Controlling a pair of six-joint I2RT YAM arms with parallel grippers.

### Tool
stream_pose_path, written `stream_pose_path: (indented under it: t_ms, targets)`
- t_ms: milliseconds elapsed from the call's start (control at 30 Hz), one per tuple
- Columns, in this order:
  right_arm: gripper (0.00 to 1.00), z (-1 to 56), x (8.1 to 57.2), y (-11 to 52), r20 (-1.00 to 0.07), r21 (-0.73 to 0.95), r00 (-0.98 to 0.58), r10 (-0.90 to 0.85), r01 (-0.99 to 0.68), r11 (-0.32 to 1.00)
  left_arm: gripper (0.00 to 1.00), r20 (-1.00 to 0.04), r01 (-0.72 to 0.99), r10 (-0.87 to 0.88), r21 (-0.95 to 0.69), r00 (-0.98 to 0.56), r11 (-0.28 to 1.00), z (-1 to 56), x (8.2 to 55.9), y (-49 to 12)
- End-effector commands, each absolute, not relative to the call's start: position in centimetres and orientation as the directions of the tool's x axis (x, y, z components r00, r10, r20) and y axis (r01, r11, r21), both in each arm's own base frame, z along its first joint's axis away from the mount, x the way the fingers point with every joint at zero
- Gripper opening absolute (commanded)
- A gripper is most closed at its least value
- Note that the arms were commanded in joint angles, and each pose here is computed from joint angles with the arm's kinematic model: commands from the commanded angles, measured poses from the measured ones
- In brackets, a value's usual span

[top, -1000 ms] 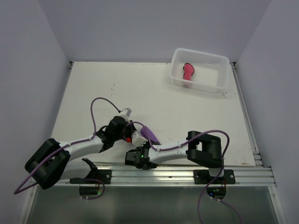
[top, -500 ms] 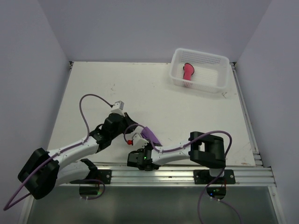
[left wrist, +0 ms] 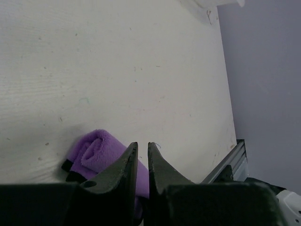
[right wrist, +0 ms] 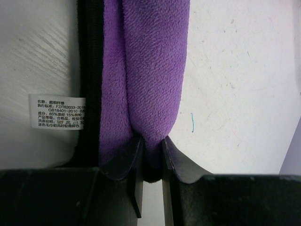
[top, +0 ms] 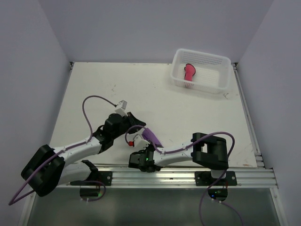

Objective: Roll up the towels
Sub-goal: Roll the towel

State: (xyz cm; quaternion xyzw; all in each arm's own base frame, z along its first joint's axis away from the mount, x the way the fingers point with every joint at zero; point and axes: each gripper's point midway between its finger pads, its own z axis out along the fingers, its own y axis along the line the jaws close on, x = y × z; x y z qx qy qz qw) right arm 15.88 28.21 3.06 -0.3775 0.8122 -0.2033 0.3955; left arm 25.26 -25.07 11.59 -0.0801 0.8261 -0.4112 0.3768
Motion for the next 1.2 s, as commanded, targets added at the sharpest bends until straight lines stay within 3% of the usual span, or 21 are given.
stream_pose_path:
  t_ms: [0,333,467,1067,1167]
  targets:
    - [0.0,1.9,14.7,28.7,-0.5,-0.551,-0.444,-0.744,-0.499,0.669,0.18,-0.486,0.21,-0.48,-0.828,-0.731,0.519,13.0,24.7,-26.8]
    - [0.0,1.9,14.8,29.0,-0.511,-0.546,-0.439,-0.739,-0.499,0.673,0.17,-0.414,0.145,-0.492,-0.857,-0.766,0.495,9.6,23.7,-26.7]
    - [0.0,2.0,14.8,29.1,-0.515,-0.54,-0.437,-0.737,-0.502,0.676,0.1,-0.408,0.13,-0.498,-0.856,-0.765,0.501,8.5,23.9,-26.7]
    - [0.0,2.9,14.2,29.6,-0.568,-0.454,-0.464,-0.679,-0.512,0.729,0.09,-0.441,-0.053,-0.482,-0.694,-0.757,0.718,2.0,23.4,-22.3]
    - [0.09,3.6,14.0,29.9,-0.586,-0.421,-0.473,-0.658,-0.516,0.746,0.09,-0.452,-0.077,-0.49,-0.672,-0.745,0.737,1.3,23.3,-21.4]
